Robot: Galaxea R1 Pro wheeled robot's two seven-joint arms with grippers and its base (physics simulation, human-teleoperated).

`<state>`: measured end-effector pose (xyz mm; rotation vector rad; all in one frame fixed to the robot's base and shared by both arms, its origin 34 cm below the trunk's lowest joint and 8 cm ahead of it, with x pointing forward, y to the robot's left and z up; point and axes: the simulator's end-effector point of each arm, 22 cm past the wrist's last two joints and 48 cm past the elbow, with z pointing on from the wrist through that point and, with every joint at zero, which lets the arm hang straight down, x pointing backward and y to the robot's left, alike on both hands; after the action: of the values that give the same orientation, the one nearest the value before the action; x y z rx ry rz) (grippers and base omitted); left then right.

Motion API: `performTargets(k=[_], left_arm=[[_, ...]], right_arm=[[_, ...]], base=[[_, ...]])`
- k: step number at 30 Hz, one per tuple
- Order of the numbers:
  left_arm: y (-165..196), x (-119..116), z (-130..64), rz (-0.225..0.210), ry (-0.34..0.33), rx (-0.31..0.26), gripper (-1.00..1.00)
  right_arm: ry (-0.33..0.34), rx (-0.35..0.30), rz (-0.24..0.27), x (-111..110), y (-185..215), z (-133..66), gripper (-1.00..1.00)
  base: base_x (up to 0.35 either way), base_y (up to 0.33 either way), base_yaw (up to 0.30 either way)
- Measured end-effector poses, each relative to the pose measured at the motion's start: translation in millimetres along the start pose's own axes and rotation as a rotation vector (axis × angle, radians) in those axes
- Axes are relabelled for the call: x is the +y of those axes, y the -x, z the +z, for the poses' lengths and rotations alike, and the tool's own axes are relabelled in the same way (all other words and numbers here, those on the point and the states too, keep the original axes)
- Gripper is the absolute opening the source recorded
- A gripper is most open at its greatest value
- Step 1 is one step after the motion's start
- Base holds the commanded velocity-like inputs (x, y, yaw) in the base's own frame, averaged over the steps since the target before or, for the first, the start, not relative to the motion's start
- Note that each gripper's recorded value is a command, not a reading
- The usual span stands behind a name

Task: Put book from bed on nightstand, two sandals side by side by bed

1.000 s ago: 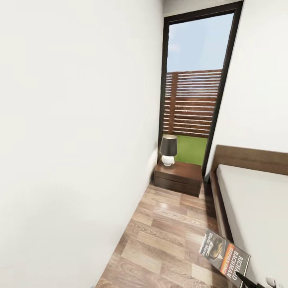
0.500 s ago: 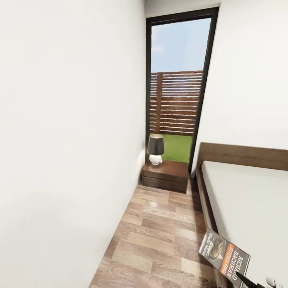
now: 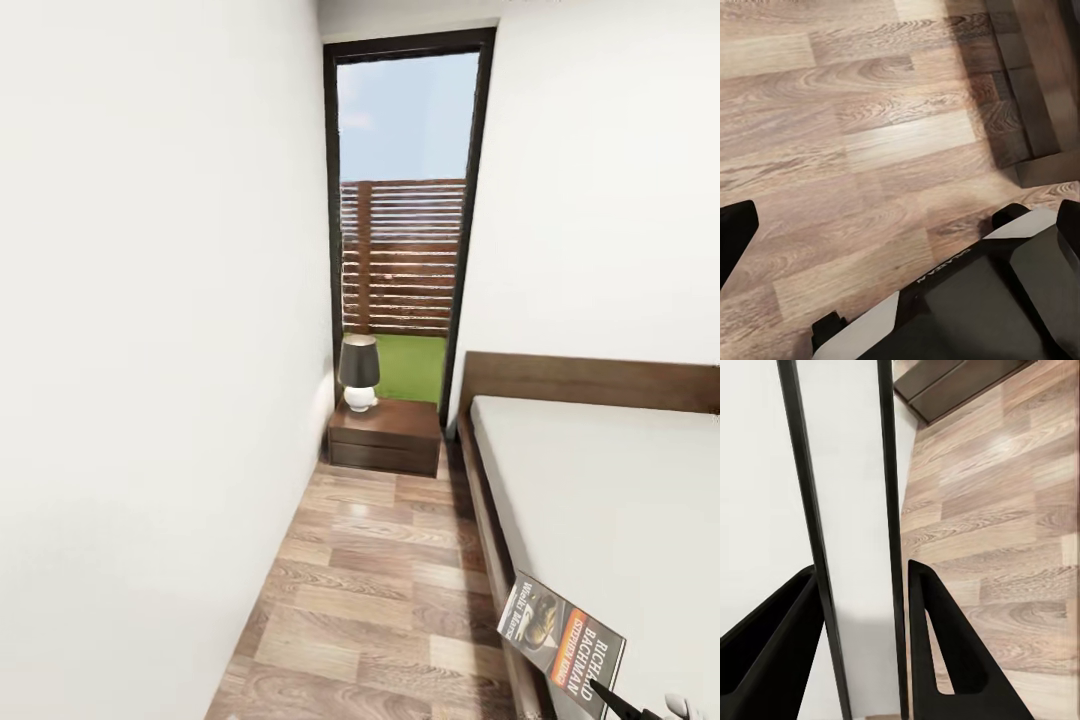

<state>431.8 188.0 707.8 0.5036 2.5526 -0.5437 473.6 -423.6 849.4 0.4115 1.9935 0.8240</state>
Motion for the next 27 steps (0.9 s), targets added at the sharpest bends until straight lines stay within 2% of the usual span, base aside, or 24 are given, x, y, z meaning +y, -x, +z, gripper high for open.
performTargets(k=[5, 20, 27], left_arm=[[0.0, -0.1, -0.3, 0.000, 0.000, -0.001, 1.00], [0.0, -0.1, -0.3, 0.000, 0.000, -0.001, 1.00], [0.0, 0.0, -0.1, 0.000, 0.000, 0.000, 1.00]], right_arm=[[0.000, 0.000, 0.000, 0.3, -0.2, -0.3, -1.00], [0.002, 0.002, 0.000, 0.6, -0.6, -0.2, -1.00], [0.002, -0.001, 0.001, 0.4, 0.1, 0.1, -1.00]], base=[[0.110, 0.000, -0.038], [0.299, 0.000, -0.002], [0.072, 0.000, 0.000]])
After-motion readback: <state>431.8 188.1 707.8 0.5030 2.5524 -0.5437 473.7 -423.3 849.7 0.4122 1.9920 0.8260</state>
